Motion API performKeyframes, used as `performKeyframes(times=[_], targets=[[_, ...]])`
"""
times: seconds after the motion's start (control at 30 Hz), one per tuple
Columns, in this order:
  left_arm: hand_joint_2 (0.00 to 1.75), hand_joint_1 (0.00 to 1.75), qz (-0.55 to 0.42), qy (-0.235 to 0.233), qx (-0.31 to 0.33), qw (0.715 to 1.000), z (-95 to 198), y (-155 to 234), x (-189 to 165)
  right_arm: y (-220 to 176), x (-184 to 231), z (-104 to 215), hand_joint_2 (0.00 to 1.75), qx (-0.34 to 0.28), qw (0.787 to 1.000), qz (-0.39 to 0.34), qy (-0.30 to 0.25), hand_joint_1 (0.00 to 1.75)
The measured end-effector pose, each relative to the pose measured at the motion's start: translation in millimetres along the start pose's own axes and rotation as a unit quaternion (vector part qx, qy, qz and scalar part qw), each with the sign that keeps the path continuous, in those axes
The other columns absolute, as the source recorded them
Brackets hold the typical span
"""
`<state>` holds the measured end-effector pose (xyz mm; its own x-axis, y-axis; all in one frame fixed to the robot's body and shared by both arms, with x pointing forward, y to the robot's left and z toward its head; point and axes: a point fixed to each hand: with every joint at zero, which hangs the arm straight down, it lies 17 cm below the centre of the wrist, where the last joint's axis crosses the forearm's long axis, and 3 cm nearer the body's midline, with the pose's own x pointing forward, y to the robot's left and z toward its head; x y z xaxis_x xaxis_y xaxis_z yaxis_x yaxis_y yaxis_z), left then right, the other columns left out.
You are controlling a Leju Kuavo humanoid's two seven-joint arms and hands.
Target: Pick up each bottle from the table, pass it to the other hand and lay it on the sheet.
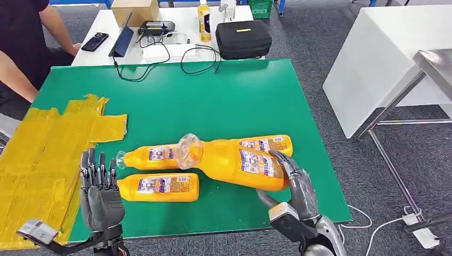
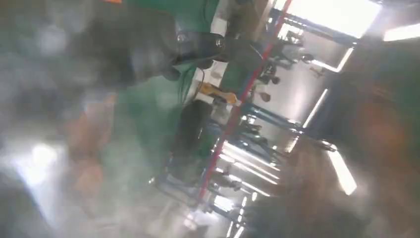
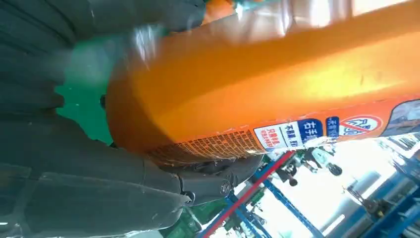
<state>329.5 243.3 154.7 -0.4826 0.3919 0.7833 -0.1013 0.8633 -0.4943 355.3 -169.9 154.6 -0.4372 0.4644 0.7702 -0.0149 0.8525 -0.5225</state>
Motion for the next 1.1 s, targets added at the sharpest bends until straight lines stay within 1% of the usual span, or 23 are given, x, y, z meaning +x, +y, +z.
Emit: performKeyframes(times=[0.23, 0.4, 0.53, 0.67, 0.83, 1.1], targets=[[1.75, 0.00, 0.035, 0.019, -0.003, 0.999, 4, 0, -8, 4, 15, -11, 1.75, -0.016, 0.999, -0.032, -0.009, 1.75], [1.75, 0.00, 0.058, 0.029, -0.029, 0.997, 7, -12, -13, 11, 25, -29, 1.75, -0.020, 0.998, -0.063, -0.016, 1.75], [1.75, 0.00, 0.086, 0.039, -0.063, 0.994, 8, -34, -19, 35, 36, -52, 1.75, -0.008, 0.995, -0.092, -0.024, 1.75], [1.75, 0.00, 0.099, 0.046, -0.075, 0.991, 9, -45, -25, 56, 45, -70, 1.75, 0.004, 0.994, -0.109, -0.026, 1.75], [1.75, 0.00, 0.104, 0.052, -0.079, 0.990, 11, -48, -30, 73, 53, -80, 1.75, 0.018, 0.992, -0.119, -0.026, 1.75], [1.75, 0.00, 0.110, 0.054, -0.086, 0.989, 11, -52, -31, 116, 65, -83, 1.75, 0.062, 0.990, -0.124, -0.023, 1.75]])
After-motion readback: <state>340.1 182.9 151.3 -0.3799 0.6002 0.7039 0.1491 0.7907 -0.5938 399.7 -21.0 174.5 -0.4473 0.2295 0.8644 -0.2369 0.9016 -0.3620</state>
